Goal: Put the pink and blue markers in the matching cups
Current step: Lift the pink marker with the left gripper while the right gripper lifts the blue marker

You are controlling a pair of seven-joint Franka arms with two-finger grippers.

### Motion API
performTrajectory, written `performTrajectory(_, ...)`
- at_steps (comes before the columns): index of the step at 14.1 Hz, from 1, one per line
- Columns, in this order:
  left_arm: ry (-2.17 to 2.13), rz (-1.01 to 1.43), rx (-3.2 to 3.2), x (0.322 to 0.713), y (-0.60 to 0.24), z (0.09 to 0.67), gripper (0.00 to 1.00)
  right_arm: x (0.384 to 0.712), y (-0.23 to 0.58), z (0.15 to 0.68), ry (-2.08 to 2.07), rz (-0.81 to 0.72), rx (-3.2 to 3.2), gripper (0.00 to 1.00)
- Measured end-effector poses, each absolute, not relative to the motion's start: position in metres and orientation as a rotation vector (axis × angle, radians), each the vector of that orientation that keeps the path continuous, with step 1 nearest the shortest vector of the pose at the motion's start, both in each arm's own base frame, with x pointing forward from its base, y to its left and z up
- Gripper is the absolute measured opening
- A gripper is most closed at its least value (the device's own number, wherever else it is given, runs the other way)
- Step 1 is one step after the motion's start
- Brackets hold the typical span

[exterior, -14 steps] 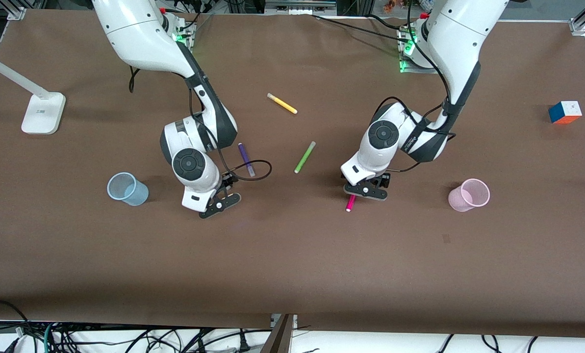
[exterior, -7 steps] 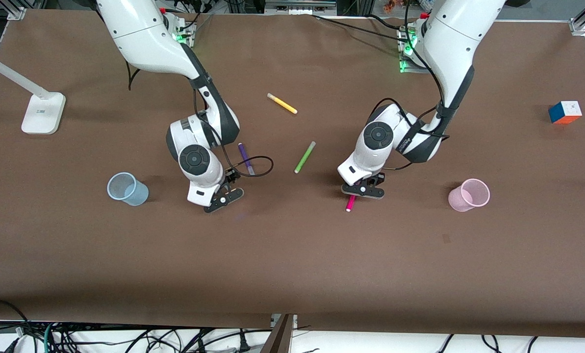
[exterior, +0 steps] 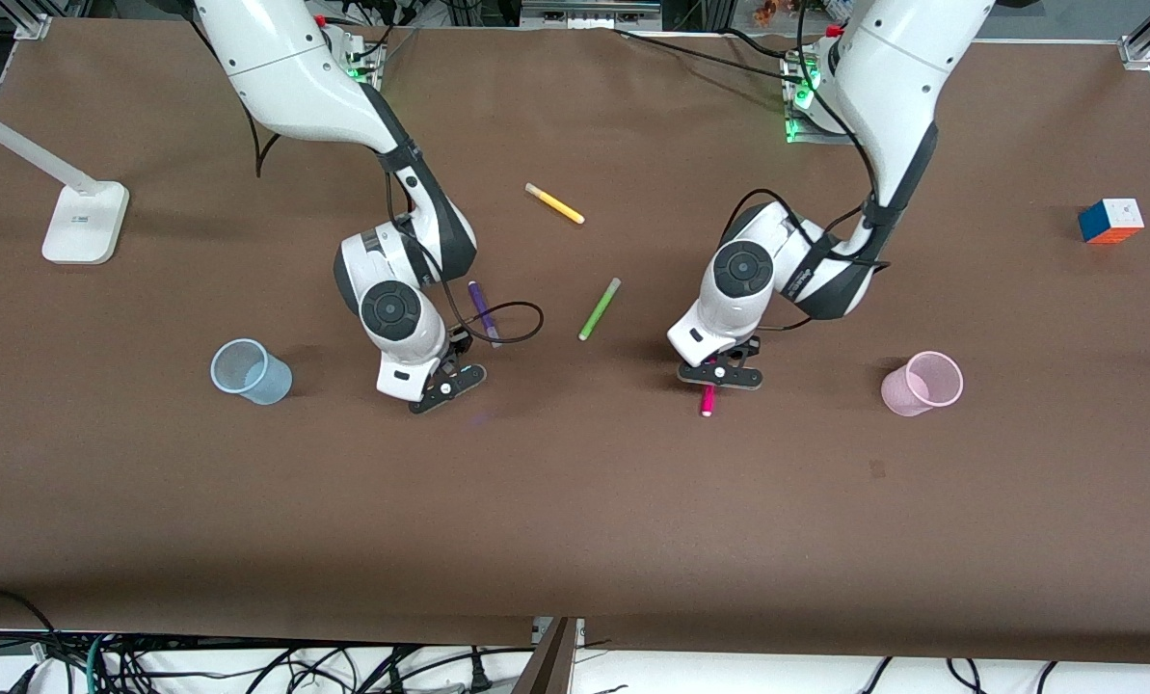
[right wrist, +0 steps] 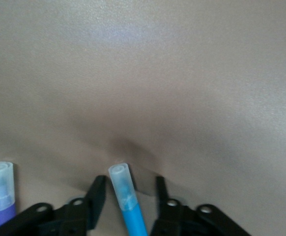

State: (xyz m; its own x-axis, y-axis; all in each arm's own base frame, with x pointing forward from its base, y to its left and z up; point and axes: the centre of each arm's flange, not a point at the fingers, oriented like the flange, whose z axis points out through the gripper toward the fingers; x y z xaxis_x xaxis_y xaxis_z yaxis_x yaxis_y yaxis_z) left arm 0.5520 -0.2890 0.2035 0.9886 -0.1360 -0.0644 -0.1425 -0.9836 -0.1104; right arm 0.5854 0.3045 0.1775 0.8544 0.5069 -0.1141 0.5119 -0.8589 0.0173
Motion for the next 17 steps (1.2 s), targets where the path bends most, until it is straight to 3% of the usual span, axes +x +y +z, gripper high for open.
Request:
performTrajectory(2, 0.294, 0.188, -2.966, 0.562, -0.263, 0.250, 0.18, 0.585, 0.307, 0.180, 0.825, -0.156, 2.980, 0.19)
performTrajectory(5, 0.485, 0.407, -2.909, 0.579, -0.193, 0.339, 0.18, 0.597, 0.305, 0.211, 0.903, -0.073, 2.969, 0.17)
performTrajectory(8, 0.691, 0.605, -2.856, 0.593, -0.119, 0.400, 0.18, 0.624, 0.257, 0.282, 1.049, -0.013, 2.895, 0.17)
performTrajectory(12, 0.951, 0.775, -2.646, 0.602, -0.036, 0.405, 0.18, 0.648, 0.165, 0.361, 1.316, 0.055, 2.872, 0.17)
performTrajectory(17, 1.094, 0.972, -2.349, 0.613, -0.015, 0.345, 0.18, 0.662, 0.071, 0.361, 1.638, 0.209, 2.917, 0.17)
